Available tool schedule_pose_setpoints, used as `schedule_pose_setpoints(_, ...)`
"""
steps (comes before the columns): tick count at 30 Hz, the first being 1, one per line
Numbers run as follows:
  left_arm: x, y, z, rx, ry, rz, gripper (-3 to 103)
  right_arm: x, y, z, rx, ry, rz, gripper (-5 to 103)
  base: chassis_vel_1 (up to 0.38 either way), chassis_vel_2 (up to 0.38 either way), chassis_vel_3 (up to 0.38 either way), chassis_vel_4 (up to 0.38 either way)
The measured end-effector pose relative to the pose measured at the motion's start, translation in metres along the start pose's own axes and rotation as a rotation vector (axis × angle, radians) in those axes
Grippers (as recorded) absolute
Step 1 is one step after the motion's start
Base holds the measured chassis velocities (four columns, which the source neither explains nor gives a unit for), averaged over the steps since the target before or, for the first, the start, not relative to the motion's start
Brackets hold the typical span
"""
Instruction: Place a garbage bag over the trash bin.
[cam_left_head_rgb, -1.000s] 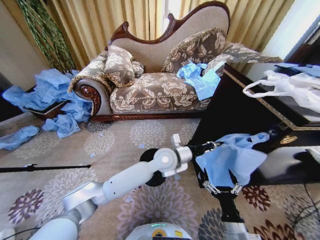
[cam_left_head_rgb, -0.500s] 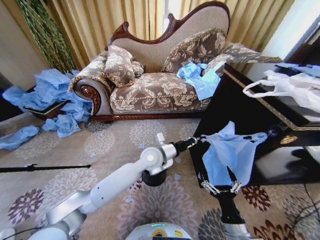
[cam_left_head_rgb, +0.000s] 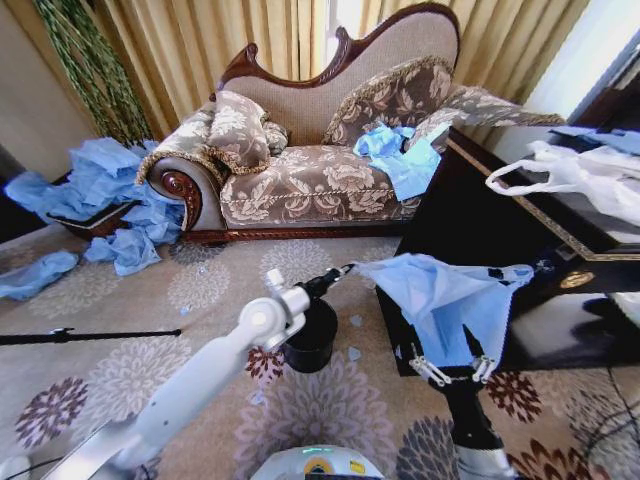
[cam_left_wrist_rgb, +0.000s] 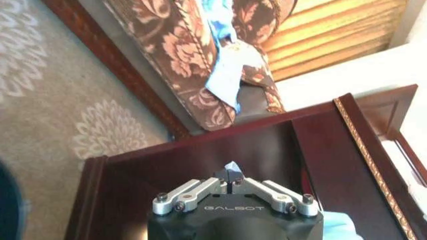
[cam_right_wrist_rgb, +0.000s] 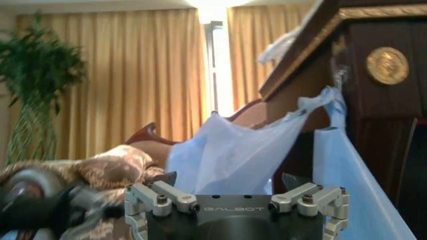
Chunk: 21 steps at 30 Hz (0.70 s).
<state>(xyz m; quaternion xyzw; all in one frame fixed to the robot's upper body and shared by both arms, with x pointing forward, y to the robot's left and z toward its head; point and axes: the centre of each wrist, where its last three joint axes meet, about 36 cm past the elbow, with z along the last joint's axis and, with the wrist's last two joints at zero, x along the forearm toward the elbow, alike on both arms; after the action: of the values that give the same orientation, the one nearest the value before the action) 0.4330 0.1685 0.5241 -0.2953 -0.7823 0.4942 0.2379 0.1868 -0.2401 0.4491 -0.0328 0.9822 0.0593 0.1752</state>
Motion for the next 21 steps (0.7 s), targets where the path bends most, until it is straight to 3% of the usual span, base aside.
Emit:
schedule_pose_setpoints(2, 0.004, 0.000, 0.000, 0.002, -0.002, -0.001, 0, -0.001, 0.001, -0.002, -0.017, 0.003, 0.008, 100, 0.000, 0.000, 0.000, 0.000)
schedule_pose_setpoints(4, 0.018, 0.002, 0.002, 0.003, -0.009, -0.005, 0, -0.009, 0.004, -0.015, -0.114, 0.020, 0.053, 100, 0.000, 0.000, 0.000, 0.000)
schedule_pose_setpoints(8, 0.030, 0.003, 0.000, 0.002, -0.025, -0.011, 0, -0.017, 0.002, -0.029, -0.180, 0.032, 0.081, 100, 0.000, 0.000, 0.000, 0.000)
schedule_pose_setpoints(14, 0.042, 0.002, -0.003, -0.002, -0.048, -0.016, 0, -0.017, 0.004, -0.032, -0.200, 0.035, 0.095, 100, 0.000, 0.000, 0.000, 0.000)
schedule_pose_setpoints(17, 0.049, 0.001, -0.001, -0.003, -0.052, -0.015, 0, -0.019, 0.010, -0.037, -0.254, 0.045, 0.112, 100, 0.000, 0.000, 0.000, 0.000)
schedule_pose_setpoints(21, 0.054, 0.003, 0.000, -0.004, -0.064, -0.026, 0, -0.018, 0.010, -0.038, -0.276, 0.049, 0.113, 100, 0.000, 0.000, 0.000, 0.000)
